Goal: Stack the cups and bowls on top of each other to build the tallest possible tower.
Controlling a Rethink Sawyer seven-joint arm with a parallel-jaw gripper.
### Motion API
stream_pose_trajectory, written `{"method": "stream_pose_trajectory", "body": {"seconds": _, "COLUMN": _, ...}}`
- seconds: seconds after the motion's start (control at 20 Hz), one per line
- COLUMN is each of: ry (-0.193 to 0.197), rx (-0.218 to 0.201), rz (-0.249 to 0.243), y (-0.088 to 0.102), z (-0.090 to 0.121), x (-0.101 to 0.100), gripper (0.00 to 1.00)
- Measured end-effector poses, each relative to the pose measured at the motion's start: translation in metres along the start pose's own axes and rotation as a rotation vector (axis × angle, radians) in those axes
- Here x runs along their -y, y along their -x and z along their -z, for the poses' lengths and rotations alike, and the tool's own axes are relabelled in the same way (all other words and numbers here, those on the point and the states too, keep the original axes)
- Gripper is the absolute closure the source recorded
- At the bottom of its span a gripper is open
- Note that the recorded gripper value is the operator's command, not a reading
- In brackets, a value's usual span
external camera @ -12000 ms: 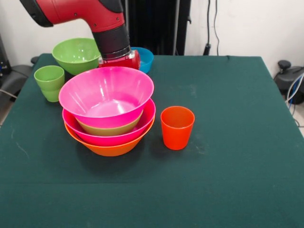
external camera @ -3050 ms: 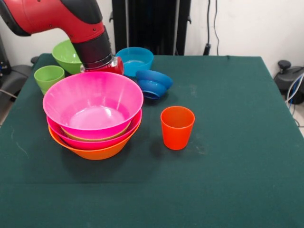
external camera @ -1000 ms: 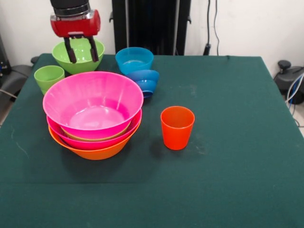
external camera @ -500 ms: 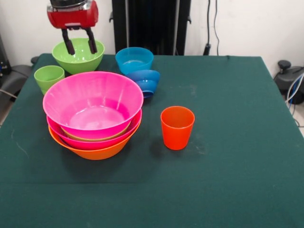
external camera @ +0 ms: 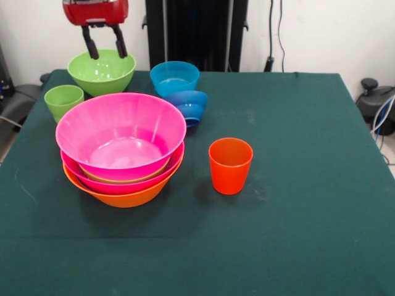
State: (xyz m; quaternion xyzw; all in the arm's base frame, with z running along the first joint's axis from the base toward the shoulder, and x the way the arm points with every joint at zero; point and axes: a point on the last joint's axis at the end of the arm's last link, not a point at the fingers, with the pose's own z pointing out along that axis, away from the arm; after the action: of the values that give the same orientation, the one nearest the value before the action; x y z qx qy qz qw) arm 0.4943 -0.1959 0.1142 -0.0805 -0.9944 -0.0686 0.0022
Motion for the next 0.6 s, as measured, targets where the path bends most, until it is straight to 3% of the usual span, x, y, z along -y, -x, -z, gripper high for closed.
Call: {"method": "stream_pose_trajectory", "body": {"seconds": 0.6, "ry": 0.020, "rx": -0.050, "rz": 0.015, "y": -0.024, "z": -0.009, "x": -0.013, "gripper": 0.00}}
